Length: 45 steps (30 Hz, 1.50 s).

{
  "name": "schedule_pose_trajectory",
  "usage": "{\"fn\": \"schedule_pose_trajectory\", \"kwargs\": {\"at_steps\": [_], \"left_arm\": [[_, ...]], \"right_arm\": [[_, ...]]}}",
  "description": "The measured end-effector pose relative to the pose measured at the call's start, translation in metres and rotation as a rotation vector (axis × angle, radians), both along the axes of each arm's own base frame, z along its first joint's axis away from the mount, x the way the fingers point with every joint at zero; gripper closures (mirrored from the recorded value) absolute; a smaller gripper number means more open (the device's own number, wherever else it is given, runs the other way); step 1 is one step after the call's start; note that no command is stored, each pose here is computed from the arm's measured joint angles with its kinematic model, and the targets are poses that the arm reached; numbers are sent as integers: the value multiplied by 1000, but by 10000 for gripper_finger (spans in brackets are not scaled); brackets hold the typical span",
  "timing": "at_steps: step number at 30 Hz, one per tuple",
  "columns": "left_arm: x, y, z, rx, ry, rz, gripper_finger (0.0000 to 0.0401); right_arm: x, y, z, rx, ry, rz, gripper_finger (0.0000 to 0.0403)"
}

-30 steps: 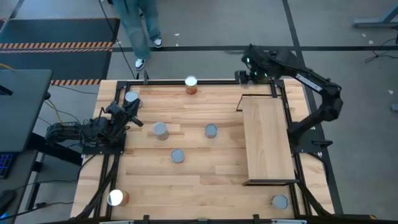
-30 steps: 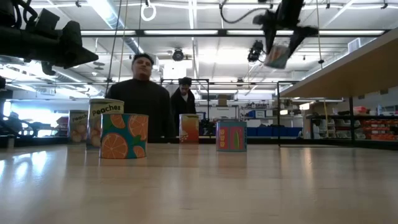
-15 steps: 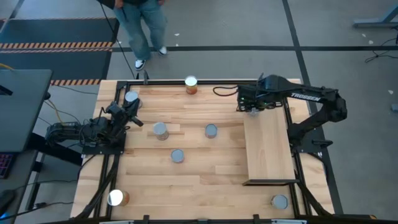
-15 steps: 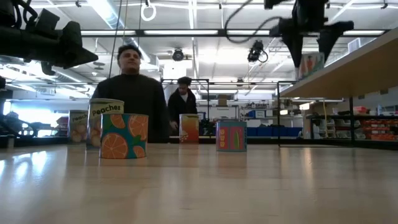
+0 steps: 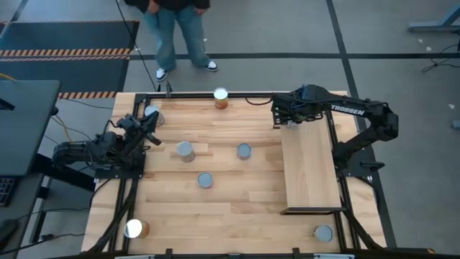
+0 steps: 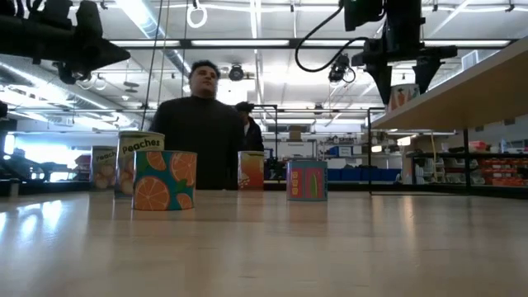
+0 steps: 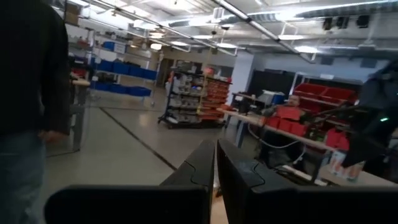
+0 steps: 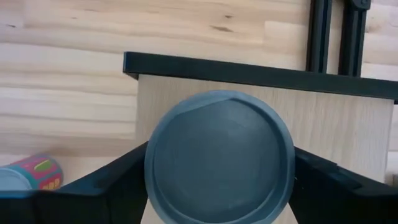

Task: Pick and place cans onto a shelf
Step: Put the canned carrots on the shelf

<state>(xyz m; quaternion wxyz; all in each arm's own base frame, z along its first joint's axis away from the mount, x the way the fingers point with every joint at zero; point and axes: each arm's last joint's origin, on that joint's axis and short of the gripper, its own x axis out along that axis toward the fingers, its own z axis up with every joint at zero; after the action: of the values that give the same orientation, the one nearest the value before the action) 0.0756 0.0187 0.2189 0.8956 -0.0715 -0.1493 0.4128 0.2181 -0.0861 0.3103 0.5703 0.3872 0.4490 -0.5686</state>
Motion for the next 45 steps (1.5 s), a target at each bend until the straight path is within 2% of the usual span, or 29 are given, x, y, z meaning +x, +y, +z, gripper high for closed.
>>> {"fn": "schedule_pose_trajectory", "kwargs": {"at_steps": [8, 14, 20, 26, 32, 36, 39, 42, 45], "left_arm": [[3, -3, 1, 54, -4, -150, 376], [3, -4, 2, 52, -14, -166, 376], [3, -4, 2, 52, -15, -166, 376], [1, -4, 7, 59, -74, -176, 376], [-1, -4, 12, 61, -138, -177, 376], [-2, -4, 14, 62, -152, -177, 376], [-2, -4, 14, 62, -152, -177, 376], [-2, -4, 14, 61, -155, -177, 376], [-2, -4, 14, 42, -176, -185, 376]], "right_arm": [[0, 4, -2, 70, 2, 27, 61], [-2, 6, -1, 109, 17, 40, 62], [-6, 10, 17, 119, 35, 57, 59], [1, 24, 42, 181, -85, 157, 59], [6, 41, 60, 138, -149, 206, 59], [6, 42, 62, -27, -110, 208, 59], [13, 35, 64, -123, -161, 203, 59], [24, 28, 62, -155, -245, 251, 59], [32, 16, 48, -144, -278, 276, 59]]}}
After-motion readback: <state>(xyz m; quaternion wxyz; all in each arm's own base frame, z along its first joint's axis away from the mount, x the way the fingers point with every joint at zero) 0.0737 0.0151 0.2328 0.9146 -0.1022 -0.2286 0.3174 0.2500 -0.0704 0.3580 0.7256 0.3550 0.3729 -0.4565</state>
